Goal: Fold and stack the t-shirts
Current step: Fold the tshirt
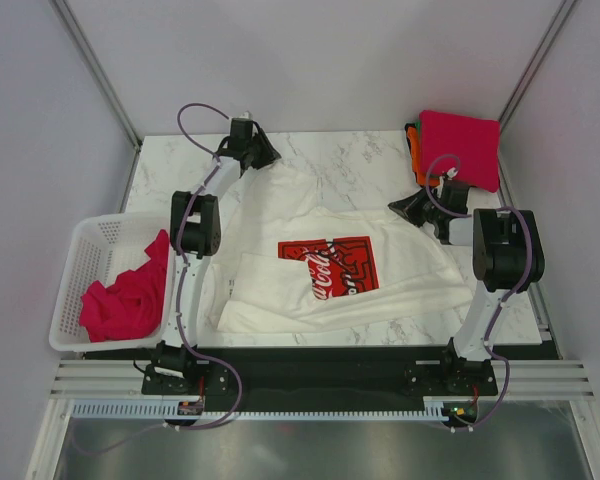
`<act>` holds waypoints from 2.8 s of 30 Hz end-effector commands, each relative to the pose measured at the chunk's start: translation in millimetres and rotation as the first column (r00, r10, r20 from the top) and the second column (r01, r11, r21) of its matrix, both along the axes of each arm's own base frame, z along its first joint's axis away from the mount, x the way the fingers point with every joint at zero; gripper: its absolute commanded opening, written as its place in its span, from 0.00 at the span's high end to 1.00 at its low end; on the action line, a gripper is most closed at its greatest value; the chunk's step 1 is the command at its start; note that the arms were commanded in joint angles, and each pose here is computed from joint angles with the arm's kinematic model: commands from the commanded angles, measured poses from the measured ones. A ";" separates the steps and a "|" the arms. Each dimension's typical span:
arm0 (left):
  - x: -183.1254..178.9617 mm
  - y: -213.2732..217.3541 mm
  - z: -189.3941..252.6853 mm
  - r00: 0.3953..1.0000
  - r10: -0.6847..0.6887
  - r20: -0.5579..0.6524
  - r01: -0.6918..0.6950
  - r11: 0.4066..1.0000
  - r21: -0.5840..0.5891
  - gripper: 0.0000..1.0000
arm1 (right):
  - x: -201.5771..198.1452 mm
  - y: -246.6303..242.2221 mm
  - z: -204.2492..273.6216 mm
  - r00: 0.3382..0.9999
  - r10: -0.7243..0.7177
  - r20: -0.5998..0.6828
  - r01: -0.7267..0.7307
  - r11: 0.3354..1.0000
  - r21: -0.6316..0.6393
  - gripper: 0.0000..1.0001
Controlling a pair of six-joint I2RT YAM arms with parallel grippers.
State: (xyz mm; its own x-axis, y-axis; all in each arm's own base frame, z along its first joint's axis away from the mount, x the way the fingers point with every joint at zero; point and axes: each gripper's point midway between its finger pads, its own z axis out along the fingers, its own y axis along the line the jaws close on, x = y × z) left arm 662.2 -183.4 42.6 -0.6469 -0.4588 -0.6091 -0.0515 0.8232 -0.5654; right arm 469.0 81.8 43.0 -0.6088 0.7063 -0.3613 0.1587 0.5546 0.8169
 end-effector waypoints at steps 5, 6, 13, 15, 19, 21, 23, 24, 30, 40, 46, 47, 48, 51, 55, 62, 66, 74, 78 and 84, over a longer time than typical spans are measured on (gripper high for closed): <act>-3.4 8.6 2.5 1.000 0.017 -0.001 -0.017 0.999 0.052 0.49 | -0.7 -4.8 -4.0 1.000 0.009 0.029 -0.011 0.998 0.061 1.00; -3.7 12.5 2.8 1.000 0.011 0.006 -0.011 0.996 0.085 0.46 | -1.0 -4.1 -4.2 0.999 0.012 0.031 -0.014 0.998 0.065 1.00; -2.8 30.9 22.9 0.999 0.007 0.054 -0.018 0.976 0.218 0.37 | 0.0 -1.9 -9.3 0.999 0.018 0.031 -0.021 0.996 0.091 1.00; -2.9 30.4 27.9 0.997 -0.012 0.071 -0.007 0.965 0.263 0.37 | -0.1 -0.6 -9.8 0.999 0.023 0.032 -0.026 0.995 0.101 1.00; -10.6 22.0 18.2 0.998 -0.057 0.036 0.043 0.948 0.315 0.37 | -0.7 0.5 -10.9 0.999 0.028 0.031 -0.031 0.994 0.107 1.00; -17.6 22.3 15.6 0.999 -0.040 -0.004 0.039 0.935 0.351 0.37 | -0.7 0.9 -10.8 0.999 0.030 0.030 -0.034 0.993 0.109 1.00; -24.5 19.2 8.4 0.999 -0.041 -0.026 0.048 0.928 0.370 0.37 | -1.3 1.1 -11.4 0.999 0.033 0.030 -0.036 0.994 0.108 1.00; -26.6 18.6 6.0 0.998 -0.043 -0.034 0.053 0.924 0.378 0.37 | -1.7 1.5 -12.2 0.999 0.036 0.029 -0.039 0.993 0.110 1.00; -25.4 10.5 1.7 0.997 -0.059 -0.049 0.073 0.926 0.369 0.50 | -1.1 1.8 -14.6 0.999 0.038 0.027 -0.041 0.992 0.119 1.00; -22.9 9.6 3.4 0.998 -0.053 -0.046 0.067 0.925 0.375 0.98 | 0.3 6.0 -15.8 0.998 0.047 0.038 -0.053 0.986 0.161 1.00; -28.0 9.4 41.9 0.999 -0.051 -0.003 0.049 0.933 0.355 0.98 | 2.7 8.0 2.0 0.996 0.069 0.057 -0.077 0.984 0.161 1.00; -30.4 10.4 50.8 0.999 -0.047 0.005 0.042 0.935 0.353 0.98 | 2.6 8.0 6.7 0.996 0.074 0.058 -0.082 0.985 0.155 1.00; -33.4 11.0 58.4 0.999 -0.049 0.009 0.043 0.935 0.353 0.98 | 1.9 8.4 16.6 0.996 0.079 0.044 -0.085 0.985 0.147 1.00; -50.1 17.6 91.9 0.999 -0.040 0.032 0.026 0.934 0.355 0.98 | -2.0 3.7 30.5 0.995 0.103 0.007 -0.103 0.993 0.065 1.00; -79.4 28.7 103.8 1.000 -0.020 0.007 0.016 0.930 0.367 0.98 | -7.4 -6.1 48.6 0.993 0.113 -0.033 -0.115 0.992 -0.049 1.00; -129.3 40.1 141.9 1.000 0.009 0.021 -0.015 0.944 0.330 0.98 | -32.1 -17.5 69.1 0.993 0.085 -0.085 -0.097 0.984 -0.149 1.00; -168.1 47.6 156.9 1.000 0.010 0.024 -0.017 0.949 0.314 0.98 | -55.1 -21.6 62.8 0.986 0.083 -0.144 -0.110 0.975 -0.191 1.00; -243.9 66.8 164.2 0.999 0.042 0.031 -0.049 0.959 0.280 0.98 | -82.8 -48.3 60.7 0.984 0.050 -0.170 -0.078 0.984 -0.159 1.00; -282.7 73.4 152.7 0.998 0.055 0.009 -0.056 0.967 0.250 0.98 | -87.5 -56.6 60.1 0.983 0.009 -0.186 -0.041 0.985 -0.165 1.00; -333.2 80.3 138.7 0.998 0.061 -0.004 -0.059 0.976 0.210 0.98 | -96.5 -70.9 38.3 0.964 -0.053 -0.261 0.003 0.982 -0.189 1.00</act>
State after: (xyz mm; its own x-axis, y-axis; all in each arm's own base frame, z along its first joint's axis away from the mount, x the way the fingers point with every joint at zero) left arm 346.9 -102.6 182.4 -0.6461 -0.3092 -0.6978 -0.0919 0.9391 -0.3311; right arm 377.6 20.6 85.0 -0.6947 0.6514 -0.3051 0.3444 0.6736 0.6540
